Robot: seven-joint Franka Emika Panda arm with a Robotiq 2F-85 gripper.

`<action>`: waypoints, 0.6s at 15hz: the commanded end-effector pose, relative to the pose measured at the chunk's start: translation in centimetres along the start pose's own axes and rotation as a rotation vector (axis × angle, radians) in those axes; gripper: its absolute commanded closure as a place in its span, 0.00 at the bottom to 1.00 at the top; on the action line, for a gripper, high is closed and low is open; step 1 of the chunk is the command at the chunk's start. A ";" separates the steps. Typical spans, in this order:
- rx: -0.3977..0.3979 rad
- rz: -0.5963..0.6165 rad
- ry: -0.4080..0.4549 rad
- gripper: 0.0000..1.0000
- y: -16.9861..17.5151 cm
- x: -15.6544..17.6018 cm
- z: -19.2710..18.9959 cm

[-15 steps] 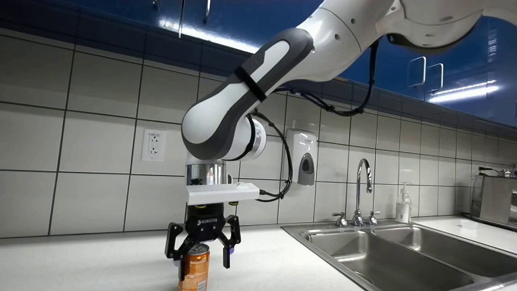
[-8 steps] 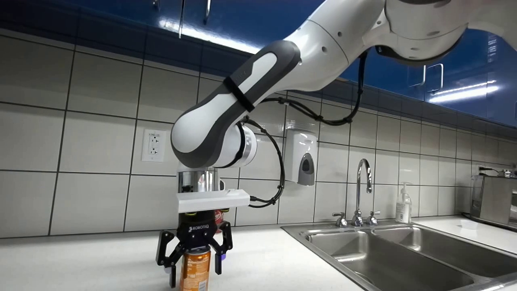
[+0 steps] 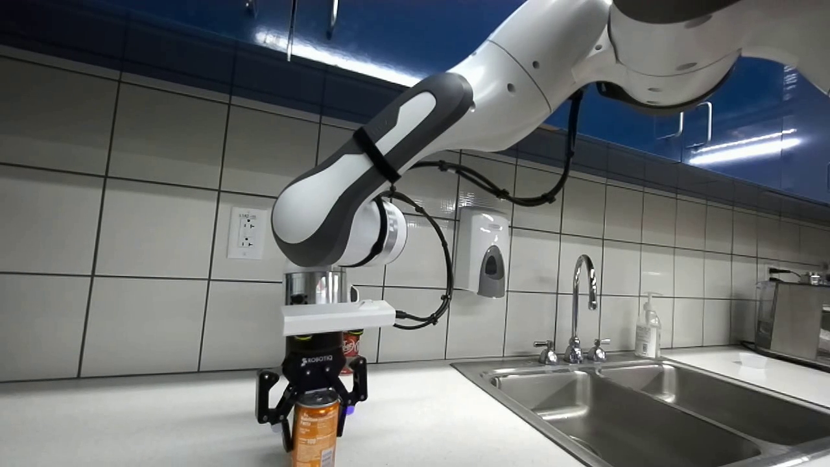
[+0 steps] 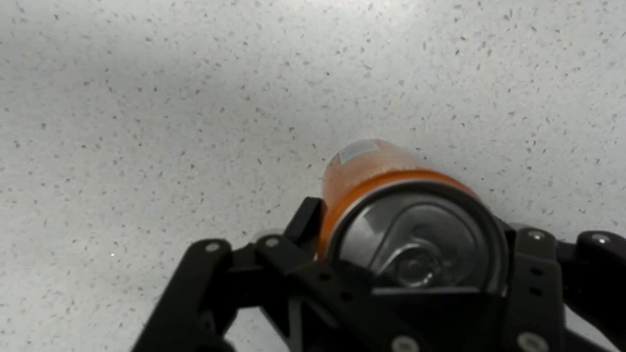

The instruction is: Lift the orange bottle can and put it in the sink

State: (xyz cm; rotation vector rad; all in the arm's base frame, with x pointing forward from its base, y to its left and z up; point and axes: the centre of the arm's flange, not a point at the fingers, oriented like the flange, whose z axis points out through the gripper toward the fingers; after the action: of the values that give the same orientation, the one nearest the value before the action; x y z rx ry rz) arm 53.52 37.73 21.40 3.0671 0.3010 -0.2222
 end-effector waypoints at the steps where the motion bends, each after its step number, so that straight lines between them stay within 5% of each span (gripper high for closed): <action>1: -0.008 -0.005 -0.019 0.57 -0.1 0.9 0.0; 9: 0.001 -0.007 0.029 0.57 -0.4 -1.9 -3.4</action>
State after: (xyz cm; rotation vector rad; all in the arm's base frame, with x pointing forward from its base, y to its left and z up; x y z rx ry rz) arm 53.44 38.08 21.83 3.0685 0.3090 -0.2134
